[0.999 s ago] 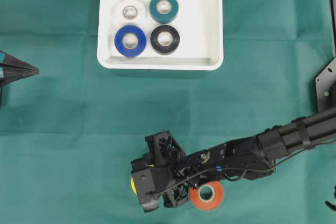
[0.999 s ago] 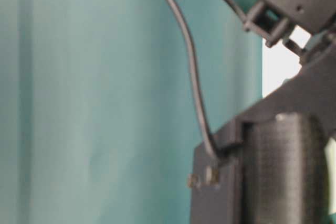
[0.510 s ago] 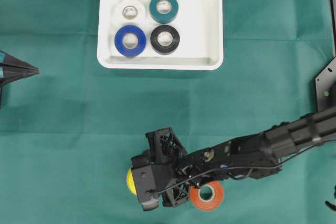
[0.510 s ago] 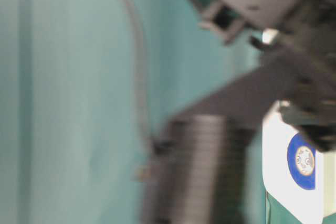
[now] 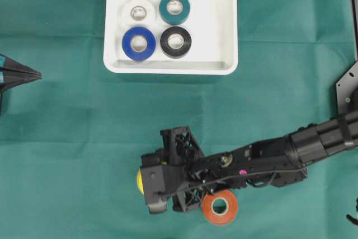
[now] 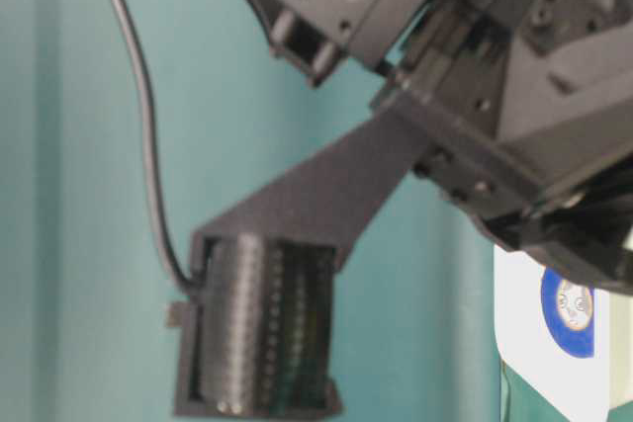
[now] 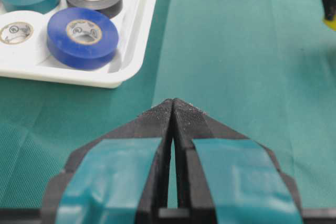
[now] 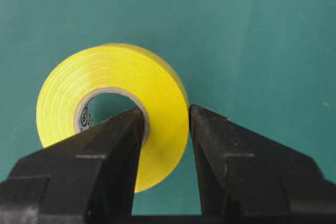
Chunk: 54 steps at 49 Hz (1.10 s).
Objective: Put the tape into the white case with the right arm.
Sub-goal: 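Carry the yellow roll into the tray's upper right area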
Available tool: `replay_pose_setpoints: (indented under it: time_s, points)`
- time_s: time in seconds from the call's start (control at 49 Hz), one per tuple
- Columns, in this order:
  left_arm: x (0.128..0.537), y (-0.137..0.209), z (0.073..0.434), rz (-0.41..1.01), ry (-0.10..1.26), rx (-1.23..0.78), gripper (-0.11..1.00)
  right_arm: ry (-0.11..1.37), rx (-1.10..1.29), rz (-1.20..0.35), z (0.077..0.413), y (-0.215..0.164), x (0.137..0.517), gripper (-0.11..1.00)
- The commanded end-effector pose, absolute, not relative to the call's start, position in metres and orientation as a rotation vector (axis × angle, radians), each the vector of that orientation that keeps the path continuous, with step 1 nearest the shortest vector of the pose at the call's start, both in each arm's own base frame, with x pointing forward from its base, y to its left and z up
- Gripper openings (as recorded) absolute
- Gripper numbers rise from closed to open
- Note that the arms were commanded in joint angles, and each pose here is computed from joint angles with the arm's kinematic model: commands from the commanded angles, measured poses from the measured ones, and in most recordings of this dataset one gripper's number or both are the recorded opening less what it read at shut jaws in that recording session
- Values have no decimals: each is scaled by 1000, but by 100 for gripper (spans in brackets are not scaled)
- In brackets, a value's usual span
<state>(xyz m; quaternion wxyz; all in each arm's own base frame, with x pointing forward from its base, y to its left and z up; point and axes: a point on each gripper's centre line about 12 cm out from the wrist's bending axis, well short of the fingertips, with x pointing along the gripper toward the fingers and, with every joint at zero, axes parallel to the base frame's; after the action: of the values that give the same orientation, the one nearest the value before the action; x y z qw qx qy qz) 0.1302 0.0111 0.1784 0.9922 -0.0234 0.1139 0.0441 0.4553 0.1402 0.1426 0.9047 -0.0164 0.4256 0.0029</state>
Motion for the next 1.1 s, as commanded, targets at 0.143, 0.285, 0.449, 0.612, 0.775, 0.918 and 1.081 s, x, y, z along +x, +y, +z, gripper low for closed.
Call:
replay_pose_setpoints:
  time_s: [0.143, 0.285, 0.449, 0.612, 0.775, 0.918, 1.081]
  points:
    - [131, 11, 183, 90, 219, -45, 0, 808, 29, -120, 193, 87, 464, 1]
    - [131, 12, 183, 91, 219, -45, 0, 791, 57, -211, 208, 42, 464, 1]
    - [131, 12, 183, 91, 219, -45, 0, 777, 91, -297, 215, -3, 460, 1]
    - [131, 12, 182, 91, 221, -45, 0, 777, 118, -380, 216, -46, 450, 1]
    - [131, 12, 183, 91, 219, -45, 0, 767, 145, -446, 214, -85, 437, 1]
    - [131, 12, 182, 91, 219, -45, 0, 753, 180, -495, 206, -118, 425, 1]
    - [131, 12, 182, 91, 219, -45, 0, 734, 219, -549, 198, -153, 411, 1]
